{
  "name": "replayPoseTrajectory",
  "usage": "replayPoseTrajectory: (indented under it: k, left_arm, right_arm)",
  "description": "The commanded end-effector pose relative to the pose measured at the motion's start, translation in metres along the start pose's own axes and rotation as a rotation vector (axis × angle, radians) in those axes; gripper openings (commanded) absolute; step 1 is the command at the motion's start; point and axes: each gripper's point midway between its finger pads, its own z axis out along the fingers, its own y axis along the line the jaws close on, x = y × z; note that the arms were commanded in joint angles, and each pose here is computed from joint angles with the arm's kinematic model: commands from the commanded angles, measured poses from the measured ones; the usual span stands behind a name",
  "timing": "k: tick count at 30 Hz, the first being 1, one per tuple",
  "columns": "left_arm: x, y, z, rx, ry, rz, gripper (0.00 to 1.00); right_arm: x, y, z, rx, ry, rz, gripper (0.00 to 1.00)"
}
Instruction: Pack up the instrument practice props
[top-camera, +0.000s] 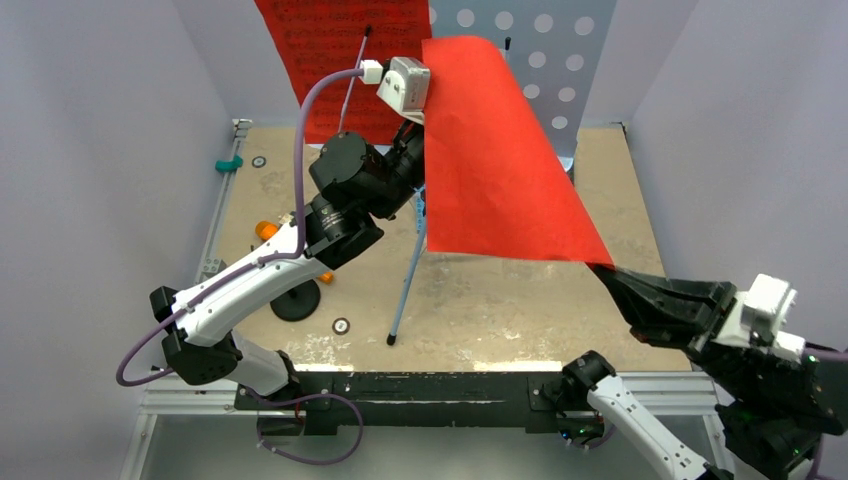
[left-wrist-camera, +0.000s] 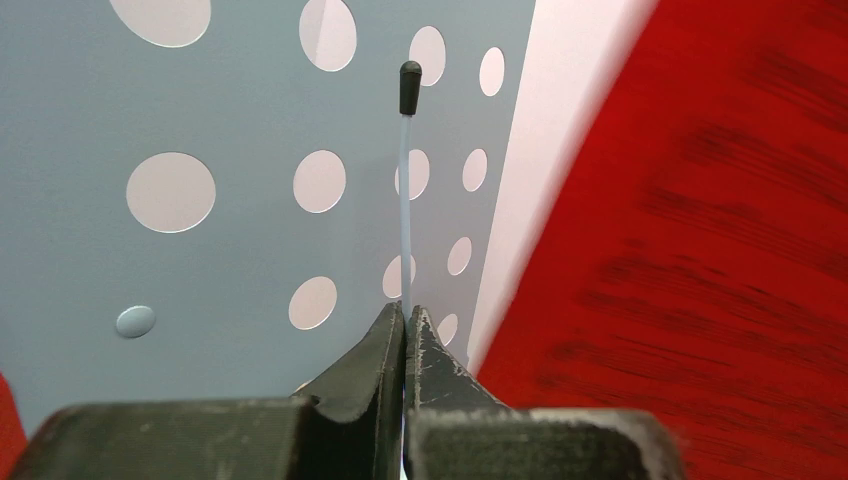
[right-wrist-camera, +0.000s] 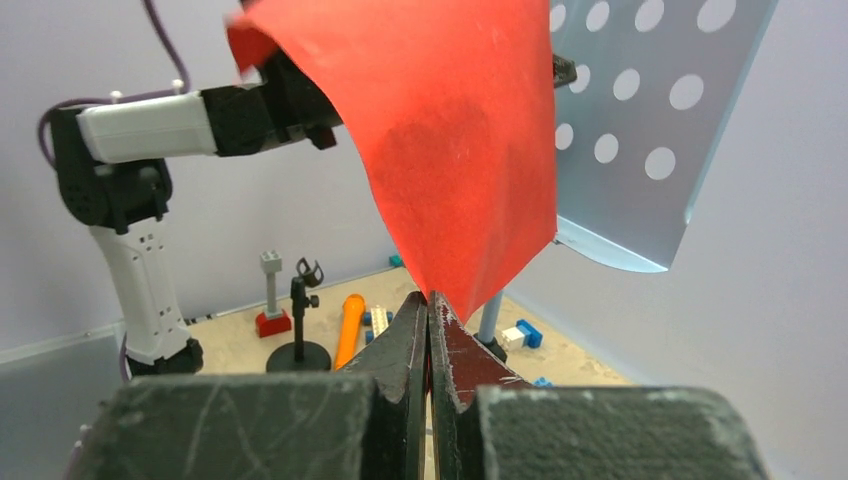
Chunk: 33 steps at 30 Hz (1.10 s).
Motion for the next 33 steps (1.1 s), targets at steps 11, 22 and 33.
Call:
replayPoseTrajectory:
  k: [11, 22, 33]
  left_arm:
    - [-0.011, 0.015, -0.008, -0.060, -0.041, 0.065, 0.27]
    - [-0.019, -0.003, -0.032, 0.031, -0.040, 0.031, 0.78]
    - [-0.012, -0.011, -0.080, 0.083, -0.005, -0.027, 1.00]
  right_arm:
    - [-0.050, 0.044, -0.045, -0.158, -0.149, -0.086, 0.00]
    - [0.020, 0.036, -0.008, -0.200, 0.002, 0.023, 0.00]
    - [0.088, 0.003, 0.016, -0.078, 0.145, 0.073, 0.00]
